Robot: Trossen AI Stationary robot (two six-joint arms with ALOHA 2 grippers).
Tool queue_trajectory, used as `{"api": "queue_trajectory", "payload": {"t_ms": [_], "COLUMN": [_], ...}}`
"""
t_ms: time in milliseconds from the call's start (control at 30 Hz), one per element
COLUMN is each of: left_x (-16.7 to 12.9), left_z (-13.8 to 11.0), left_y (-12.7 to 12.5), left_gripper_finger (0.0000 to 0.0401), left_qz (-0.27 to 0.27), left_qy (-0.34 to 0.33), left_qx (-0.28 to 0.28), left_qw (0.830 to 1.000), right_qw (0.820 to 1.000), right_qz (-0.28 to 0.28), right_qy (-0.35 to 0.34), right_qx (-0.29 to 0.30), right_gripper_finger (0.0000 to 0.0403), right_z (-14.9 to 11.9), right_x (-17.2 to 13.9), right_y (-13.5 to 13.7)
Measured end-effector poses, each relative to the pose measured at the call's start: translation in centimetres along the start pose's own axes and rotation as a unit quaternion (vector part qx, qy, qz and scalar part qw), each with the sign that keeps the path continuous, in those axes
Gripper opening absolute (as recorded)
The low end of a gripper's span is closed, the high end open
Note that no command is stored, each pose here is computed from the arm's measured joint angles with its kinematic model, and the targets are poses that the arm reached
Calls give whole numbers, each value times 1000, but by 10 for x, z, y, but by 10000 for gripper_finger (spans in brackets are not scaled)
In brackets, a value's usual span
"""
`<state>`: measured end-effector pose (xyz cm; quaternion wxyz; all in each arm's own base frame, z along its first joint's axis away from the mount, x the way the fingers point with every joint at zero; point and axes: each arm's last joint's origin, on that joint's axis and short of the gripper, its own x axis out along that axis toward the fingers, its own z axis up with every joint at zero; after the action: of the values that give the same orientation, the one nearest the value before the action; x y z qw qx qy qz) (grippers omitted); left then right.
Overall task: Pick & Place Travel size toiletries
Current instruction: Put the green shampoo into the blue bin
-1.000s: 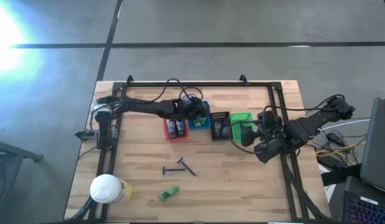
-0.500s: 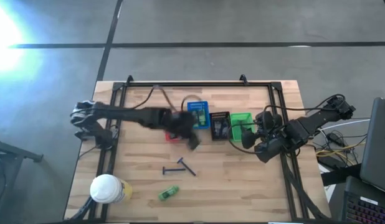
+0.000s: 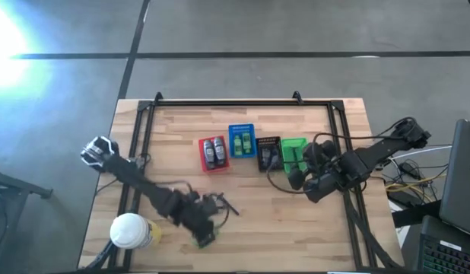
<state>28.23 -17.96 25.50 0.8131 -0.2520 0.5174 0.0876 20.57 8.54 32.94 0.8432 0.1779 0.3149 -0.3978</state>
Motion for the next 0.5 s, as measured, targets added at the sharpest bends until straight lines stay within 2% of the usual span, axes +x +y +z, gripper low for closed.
{"api": "queue_trajectory", "payload": {"t_ms": [167,300,500], "left_x": [19,36,49], "left_z": [-36,-62,-70], "left_y": [-27,-37,-38], "left_gripper_finger": [234,234,234], "left_qz": [-10,9,43], "left_qy": [19,31,0], "left_qx": [29,63,45], "left_qw": [999,997,998], "right_qw": [999,999,998], "right_qz": [-4,-9,-17], "right_qy": [27,42,46], "right_qx": [-26,-30,-32], "right_gripper_finger": [355,359,351], "right_z": [-6,-10,-14], "right_x": [8,12,17], "right_y": [10,15,20]}}
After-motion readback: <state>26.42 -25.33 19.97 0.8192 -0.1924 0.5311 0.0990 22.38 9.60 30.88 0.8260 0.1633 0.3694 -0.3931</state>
